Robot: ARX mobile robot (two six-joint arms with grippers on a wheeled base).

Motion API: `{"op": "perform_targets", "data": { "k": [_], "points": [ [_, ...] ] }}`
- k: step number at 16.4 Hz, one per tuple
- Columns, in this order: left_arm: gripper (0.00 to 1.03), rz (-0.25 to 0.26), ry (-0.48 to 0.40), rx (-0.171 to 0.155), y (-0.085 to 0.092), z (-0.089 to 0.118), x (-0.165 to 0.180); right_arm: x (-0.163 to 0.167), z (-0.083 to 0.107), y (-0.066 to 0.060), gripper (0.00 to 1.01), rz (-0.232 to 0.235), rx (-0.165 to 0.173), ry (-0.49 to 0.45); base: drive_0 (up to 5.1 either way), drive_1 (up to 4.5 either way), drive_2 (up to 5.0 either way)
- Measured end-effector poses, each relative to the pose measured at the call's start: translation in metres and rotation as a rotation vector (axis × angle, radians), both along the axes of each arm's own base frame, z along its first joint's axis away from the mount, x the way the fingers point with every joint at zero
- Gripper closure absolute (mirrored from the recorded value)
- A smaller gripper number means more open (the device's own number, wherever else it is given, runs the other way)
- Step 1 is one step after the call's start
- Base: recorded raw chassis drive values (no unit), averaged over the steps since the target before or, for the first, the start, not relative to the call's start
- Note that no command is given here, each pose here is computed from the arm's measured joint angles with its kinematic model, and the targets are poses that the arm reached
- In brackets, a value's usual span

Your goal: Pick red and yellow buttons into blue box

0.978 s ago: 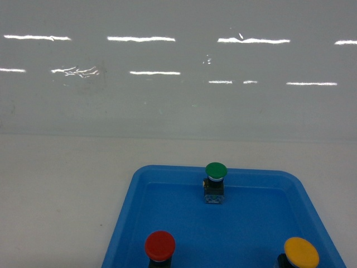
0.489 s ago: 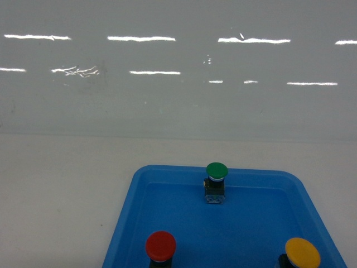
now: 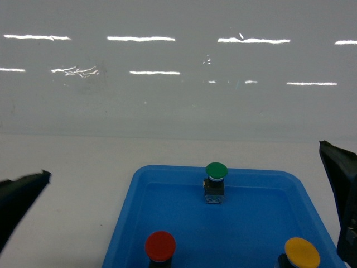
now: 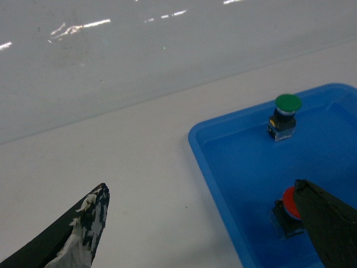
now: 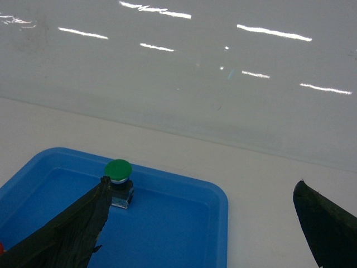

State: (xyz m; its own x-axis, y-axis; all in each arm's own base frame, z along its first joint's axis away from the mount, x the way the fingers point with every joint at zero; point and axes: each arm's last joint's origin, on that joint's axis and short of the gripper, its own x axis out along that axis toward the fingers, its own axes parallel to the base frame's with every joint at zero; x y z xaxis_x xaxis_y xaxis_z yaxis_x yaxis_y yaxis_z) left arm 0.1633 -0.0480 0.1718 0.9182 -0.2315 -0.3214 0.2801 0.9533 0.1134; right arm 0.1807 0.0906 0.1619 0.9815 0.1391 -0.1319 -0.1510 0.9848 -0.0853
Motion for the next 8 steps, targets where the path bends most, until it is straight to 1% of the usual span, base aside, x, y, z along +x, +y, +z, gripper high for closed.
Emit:
{"op": "perform_targets", "data": {
  "k": [1, 2, 3, 4, 8],
  "points": [
    [0.05, 0.014, -0.001, 0.028, -0.0048, -0.0043, 0.0044, 0.0022, -0.0049, 0.0015, 0.03, 0.0, -0.003, 0.02, 0.0, 0.0, 0.0],
    [0.05, 0.013, -0.005, 0.042, -0.006, -0.0046, 0.0056, 0.0041, -0.0104, 0.0025, 0.03, -0.004, -0.011, 0.049, 0.0, 0.0, 0.0],
    [0.05, 0.011, -0.009, 0.044, -0.0062, -0.0041, 0.0053, 0.0041, -0.0119, 0.0028, 0.03, -0.021, -0.018, 0.053, 0.0, 0.0, 0.0],
    [0.05, 0.014, -0.011, 0.047, -0.0061, -0.0038, 0.0054, 0.004, -0.0106, 0.0031, 0.03, -0.032, -0.014, 0.041, 0.0, 0.0, 0.0],
    [0.05, 0.013, -0.012, 0.051, -0.006, -0.0039, 0.0055, 0.0034, -0.0094, 0.0037, 0.03, -0.032, -0.011, 0.034, 0.0, 0.0, 0.0]
  ]
}}
